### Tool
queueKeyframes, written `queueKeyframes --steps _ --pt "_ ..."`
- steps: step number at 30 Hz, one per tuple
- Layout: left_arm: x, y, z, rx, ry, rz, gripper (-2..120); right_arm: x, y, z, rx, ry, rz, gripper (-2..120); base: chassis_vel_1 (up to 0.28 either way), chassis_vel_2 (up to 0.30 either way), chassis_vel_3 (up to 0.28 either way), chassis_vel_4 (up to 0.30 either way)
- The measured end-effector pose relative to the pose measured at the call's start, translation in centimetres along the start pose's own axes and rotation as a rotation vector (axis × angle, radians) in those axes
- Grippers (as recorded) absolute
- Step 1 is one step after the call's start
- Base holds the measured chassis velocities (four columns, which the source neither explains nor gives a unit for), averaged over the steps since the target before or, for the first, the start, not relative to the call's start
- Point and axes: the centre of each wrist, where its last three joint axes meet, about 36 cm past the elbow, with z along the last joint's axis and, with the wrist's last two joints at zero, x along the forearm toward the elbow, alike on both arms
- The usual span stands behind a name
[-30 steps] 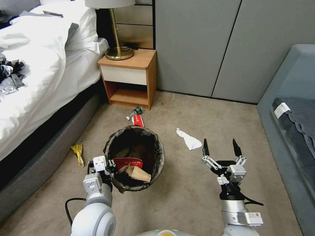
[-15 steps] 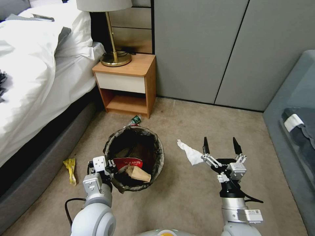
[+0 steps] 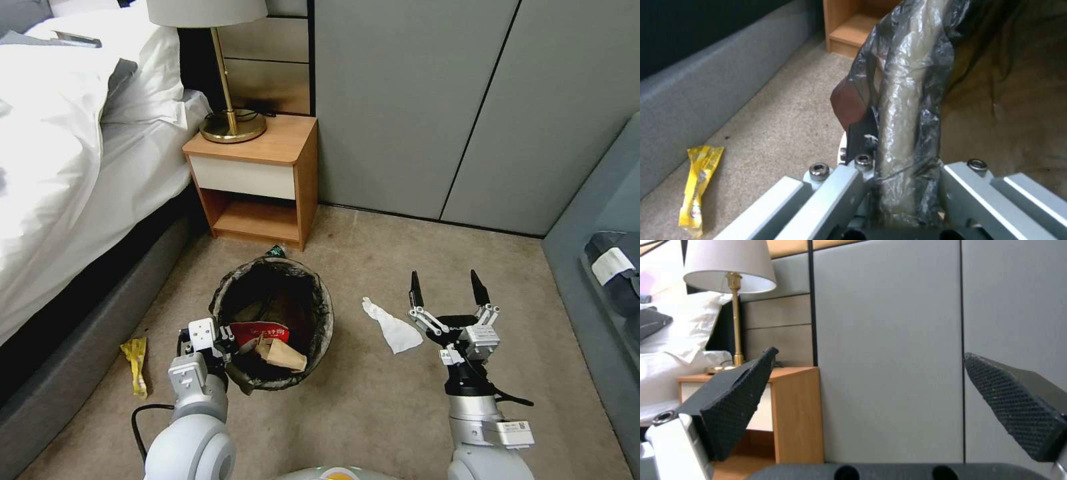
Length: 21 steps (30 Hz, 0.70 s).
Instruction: Pick up the trash bin, then pick up the garbage from the floor and place it into the trash bin.
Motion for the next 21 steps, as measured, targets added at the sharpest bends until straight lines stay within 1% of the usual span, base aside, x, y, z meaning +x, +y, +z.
queueKeyframes --steps 4,5,6,7,10,11,13,14,16,17,18,21 --pt "0.0 0.0 -0.1 0.000 -0.004 0.001 0 -0.5 -0.3 0.3 0.010 0.011 -0.014 100 0.000 0.000 0.000 0.000" --pt "0.2 0.0 -0.3 0.001 -0.008 0.003 0 -1.8 -1.0 1.3 0.041 0.058 -0.035 100 0.000 0.000 0.000 0.000" --pt "0.2 0.0 -0.3 0.001 -0.008 0.003 0 -2.4 -1.2 2.0 0.048 0.096 -0.045 100 0.000 0.000 0.000 0.000" --pt "0.2 0.0 -0.3 0.001 -0.008 0.003 0 -2.4 -1.2 2.0 0.048 0.096 -0.045 100 0.000 0.000 0.000 0.000" --pt "0.5 0.1 -0.2 -0.001 -0.002 0.000 0 -4.1 -0.9 3.2 0.022 0.254 -0.059 100 0.000 0.000 0.000 0.000" --pt "0.5 0.1 -0.2 -0.001 -0.002 0.000 0 -4.1 -0.9 3.2 0.022 0.254 -0.059 100 0.000 0.000 0.000 0.000" --pt "0.7 0.1 -0.1 -0.003 0.001 -0.002 0 -5.4 -0.7 4.1 0.005 0.366 -0.062 100 0.000 0.000 0.000 0.000" --pt "0.7 0.1 -0.1 -0.003 0.001 -0.002 0 -5.4 -0.7 4.1 0.005 0.366 -0.062 100 0.000 0.000 0.000 0.000" --pt "0.8 0.1 0.1 -0.004 0.004 -0.005 0 -7.0 -0.7 5.9 0.007 0.520 -0.063 100 0.000 0.000 0.000 0.000" --pt "0.9 0.1 0.1 -0.004 0.004 -0.007 0 -7.7 -0.6 6.9 0.008 0.574 -0.066 100 0.000 0.000 0.000 0.000" --pt "0.9 0.1 0.1 -0.004 0.004 -0.007 0 -7.7 -0.6 6.9 0.008 0.574 -0.066 100 0.000 0.000 0.000 0.000" --pt "1.1 0.2 0.0 -0.004 0.003 -0.009 0 -9.4 -0.6 9.9 0.022 0.693 -0.084 100 0.000 0.000 0.000 0.000"
